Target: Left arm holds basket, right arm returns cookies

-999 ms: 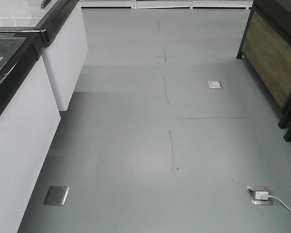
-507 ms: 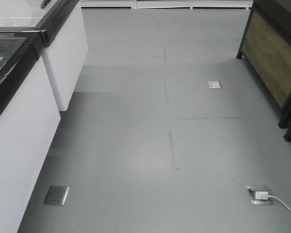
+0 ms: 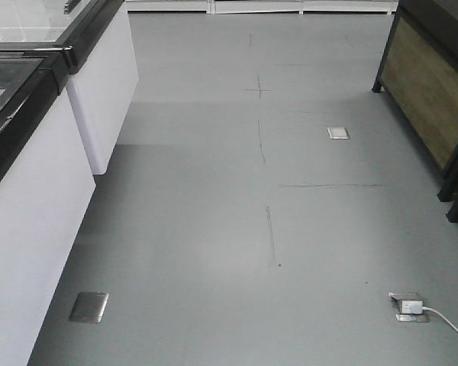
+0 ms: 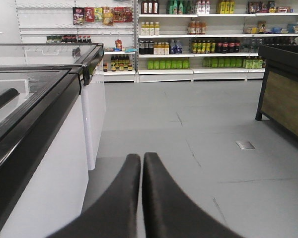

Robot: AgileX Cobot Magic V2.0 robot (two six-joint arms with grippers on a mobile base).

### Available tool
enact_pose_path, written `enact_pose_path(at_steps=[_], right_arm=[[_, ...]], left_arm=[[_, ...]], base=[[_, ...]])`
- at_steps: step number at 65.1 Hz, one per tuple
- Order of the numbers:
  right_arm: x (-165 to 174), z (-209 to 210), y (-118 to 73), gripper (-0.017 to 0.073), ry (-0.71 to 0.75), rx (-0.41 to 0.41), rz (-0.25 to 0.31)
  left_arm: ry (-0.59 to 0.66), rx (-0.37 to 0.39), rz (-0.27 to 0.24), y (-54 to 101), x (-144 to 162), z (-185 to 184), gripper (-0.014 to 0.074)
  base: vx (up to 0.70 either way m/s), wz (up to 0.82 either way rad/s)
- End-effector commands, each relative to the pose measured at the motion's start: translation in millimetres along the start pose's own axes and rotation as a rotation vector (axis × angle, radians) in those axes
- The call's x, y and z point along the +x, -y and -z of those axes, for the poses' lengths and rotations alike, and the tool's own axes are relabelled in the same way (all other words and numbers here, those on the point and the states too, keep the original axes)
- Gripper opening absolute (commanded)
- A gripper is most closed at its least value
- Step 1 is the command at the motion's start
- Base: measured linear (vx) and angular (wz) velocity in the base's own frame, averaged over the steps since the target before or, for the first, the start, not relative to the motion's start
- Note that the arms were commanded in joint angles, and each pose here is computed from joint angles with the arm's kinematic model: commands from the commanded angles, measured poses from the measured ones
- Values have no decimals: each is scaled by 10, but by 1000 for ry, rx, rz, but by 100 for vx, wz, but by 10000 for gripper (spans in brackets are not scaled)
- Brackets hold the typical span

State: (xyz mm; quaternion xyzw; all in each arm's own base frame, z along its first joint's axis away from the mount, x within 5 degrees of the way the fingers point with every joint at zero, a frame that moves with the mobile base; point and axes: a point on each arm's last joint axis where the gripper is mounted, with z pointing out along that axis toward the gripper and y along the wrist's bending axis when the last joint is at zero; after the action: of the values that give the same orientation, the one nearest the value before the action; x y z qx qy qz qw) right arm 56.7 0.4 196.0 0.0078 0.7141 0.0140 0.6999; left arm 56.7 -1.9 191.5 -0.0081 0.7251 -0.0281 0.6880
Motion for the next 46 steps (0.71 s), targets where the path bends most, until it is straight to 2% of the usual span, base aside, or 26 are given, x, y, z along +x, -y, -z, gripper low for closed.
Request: enact_pose_path(at_steps=[1,25,46], right_arm=[[-15,4,-2,-10,68,-3,2],[-15,4,-2,-10,68,-3,2],[-15,4,-2,-10,68,-3,2]], left_arm=[[112,8,1,9,-173,32,-6],[162,9,1,10,-225,40,-6],[313,15,-7,41,-826,185,-6]], base=[[0,0],[0,0],[0,0]])
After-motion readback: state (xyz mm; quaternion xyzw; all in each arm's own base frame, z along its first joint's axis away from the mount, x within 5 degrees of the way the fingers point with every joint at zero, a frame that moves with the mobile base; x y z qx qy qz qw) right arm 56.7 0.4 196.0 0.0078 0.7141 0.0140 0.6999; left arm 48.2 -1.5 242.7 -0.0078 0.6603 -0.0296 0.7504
